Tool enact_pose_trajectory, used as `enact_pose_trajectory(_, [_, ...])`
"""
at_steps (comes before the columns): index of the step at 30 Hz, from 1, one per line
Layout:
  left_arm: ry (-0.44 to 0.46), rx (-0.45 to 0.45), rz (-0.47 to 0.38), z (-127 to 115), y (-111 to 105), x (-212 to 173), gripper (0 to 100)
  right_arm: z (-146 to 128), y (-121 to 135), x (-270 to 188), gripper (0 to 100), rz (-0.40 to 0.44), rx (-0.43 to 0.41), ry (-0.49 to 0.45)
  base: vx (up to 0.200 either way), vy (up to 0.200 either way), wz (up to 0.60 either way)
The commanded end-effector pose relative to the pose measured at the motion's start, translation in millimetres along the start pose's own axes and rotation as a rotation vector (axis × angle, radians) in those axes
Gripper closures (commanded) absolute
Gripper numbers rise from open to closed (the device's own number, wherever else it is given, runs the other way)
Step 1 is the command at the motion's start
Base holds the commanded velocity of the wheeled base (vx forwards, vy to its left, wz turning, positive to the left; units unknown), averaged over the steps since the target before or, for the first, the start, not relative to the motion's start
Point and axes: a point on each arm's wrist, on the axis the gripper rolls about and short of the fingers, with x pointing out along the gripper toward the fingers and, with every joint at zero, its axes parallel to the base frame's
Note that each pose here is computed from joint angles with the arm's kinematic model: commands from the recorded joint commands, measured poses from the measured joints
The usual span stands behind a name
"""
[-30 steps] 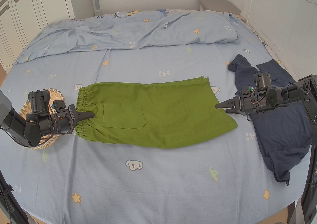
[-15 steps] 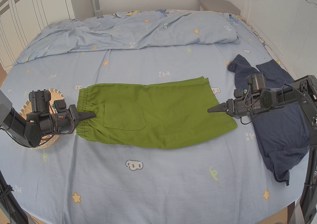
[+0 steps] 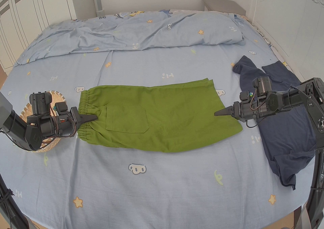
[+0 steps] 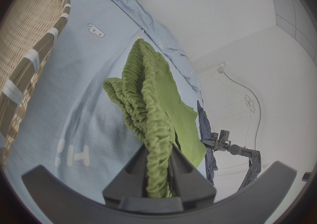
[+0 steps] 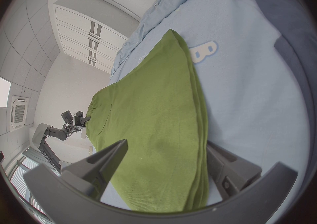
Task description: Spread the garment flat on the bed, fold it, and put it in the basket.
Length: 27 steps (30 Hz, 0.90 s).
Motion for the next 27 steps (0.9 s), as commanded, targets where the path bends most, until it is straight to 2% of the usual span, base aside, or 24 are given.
enact_pose_trajectory(1, [0.0, -0.002, 0.001, 0, 1, 0, 100, 0, -2, 0, 100, -0.006, 0.004, 0.0, 0.0, 0.0, 0.0])
enact_pose_trajectory(18, [-0.004, -0.008, 0.009, 2, 4, 0, 100, 5, -5, -13, 100, -0.02, 0.002, -0.032, 0.0, 0.0, 0.0])
enact_pose_trajectory(22, [0.008, -0.023, 0.017, 3, 4, 0, 100, 11, 9, -33, 100, -0.024, -0.017, -0.062, 0.0, 0.0, 0.0])
enact_pose_trajectory(27, [0.062, -0.071, 0.058, 5, 2, -1, 100, 6, 25, -49, 100, -0.024, -0.014, -0.06, 0.0, 0.0, 0.0])
